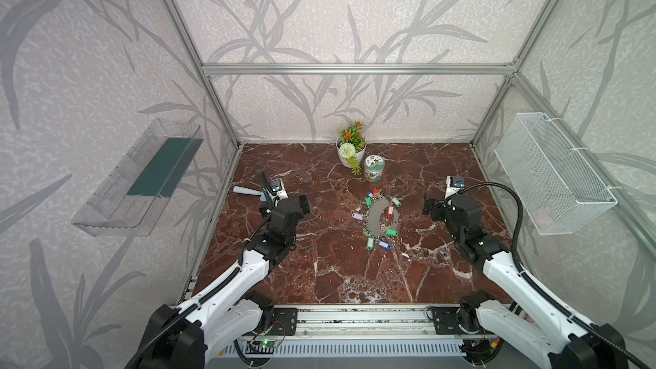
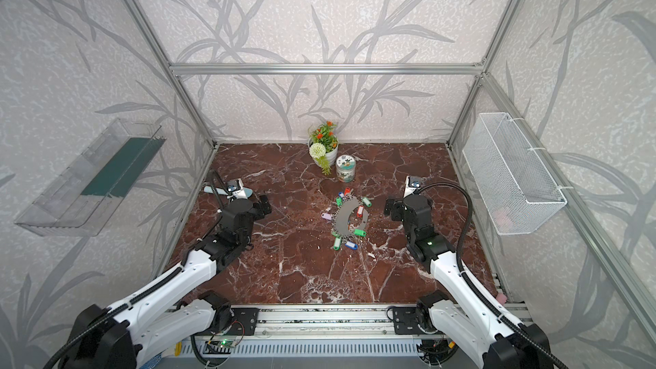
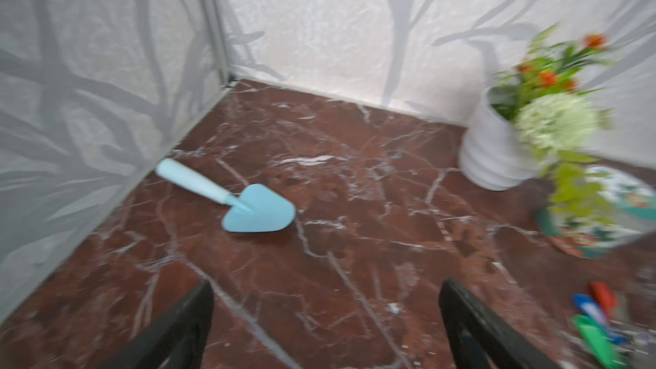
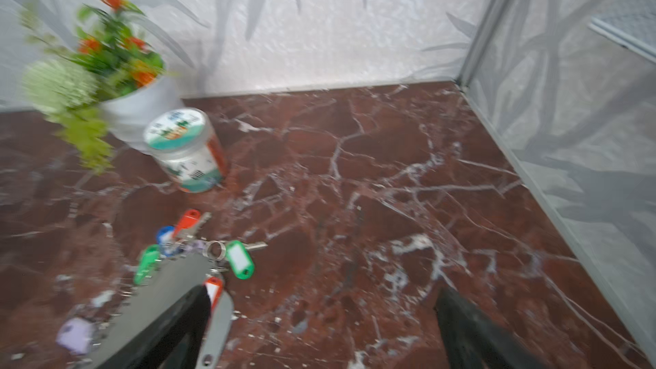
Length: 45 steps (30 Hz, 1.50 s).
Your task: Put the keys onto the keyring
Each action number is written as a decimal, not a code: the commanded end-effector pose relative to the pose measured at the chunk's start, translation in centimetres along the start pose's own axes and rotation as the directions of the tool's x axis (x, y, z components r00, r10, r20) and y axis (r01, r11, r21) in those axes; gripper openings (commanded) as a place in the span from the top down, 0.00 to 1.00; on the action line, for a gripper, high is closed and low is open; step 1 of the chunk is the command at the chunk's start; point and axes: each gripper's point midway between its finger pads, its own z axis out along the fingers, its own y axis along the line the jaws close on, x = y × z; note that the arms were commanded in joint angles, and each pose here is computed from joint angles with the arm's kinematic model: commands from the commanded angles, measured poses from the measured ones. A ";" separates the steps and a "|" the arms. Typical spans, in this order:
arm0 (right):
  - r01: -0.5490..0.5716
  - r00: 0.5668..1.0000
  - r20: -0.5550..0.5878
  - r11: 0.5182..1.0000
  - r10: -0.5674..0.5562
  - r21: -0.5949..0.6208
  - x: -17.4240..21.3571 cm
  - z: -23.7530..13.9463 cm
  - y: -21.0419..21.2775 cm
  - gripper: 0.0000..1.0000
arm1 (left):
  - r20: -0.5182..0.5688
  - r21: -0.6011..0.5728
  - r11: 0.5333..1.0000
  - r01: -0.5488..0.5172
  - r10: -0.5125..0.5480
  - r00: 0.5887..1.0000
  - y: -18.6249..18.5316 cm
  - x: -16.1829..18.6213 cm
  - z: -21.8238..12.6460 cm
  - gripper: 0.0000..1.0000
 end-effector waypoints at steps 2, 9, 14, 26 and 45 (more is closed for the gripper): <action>-0.038 0.993 0.121 0.978 0.013 0.207 0.0 0.7 -4.1 0.01 | 0.079 -0.282 0.958 -0.046 0.071 0.994 4.1 -1.5 1.6 0.01; -0.017 0.994 0.107 0.946 -0.019 0.323 3.3 3.0 -7.2 0.01 | 0.093 -0.268 0.956 -0.115 0.145 0.985 4.2 -0.9 5.5 0.01; -0.074 0.989 0.145 0.949 0.030 0.308 3.6 4.2 -7.9 0.01 | 0.159 -0.189 0.967 -0.169 0.200 0.967 3.5 -1.6 6.4 0.01; -0.090 0.982 0.181 0.981 0.059 0.169 3.9 6.7 -6.9 0.01 | 0.093 -0.197 0.966 -0.167 0.188 0.978 5.3 3.2 8.4 0.01; 0.114 0.989 0.103 0.993 -0.109 -0.040 4.8 10.0 -1.3 0.01 | 0.051 -0.090 0.994 -0.060 0.065 0.997 6.8 4.9 10.2 0.01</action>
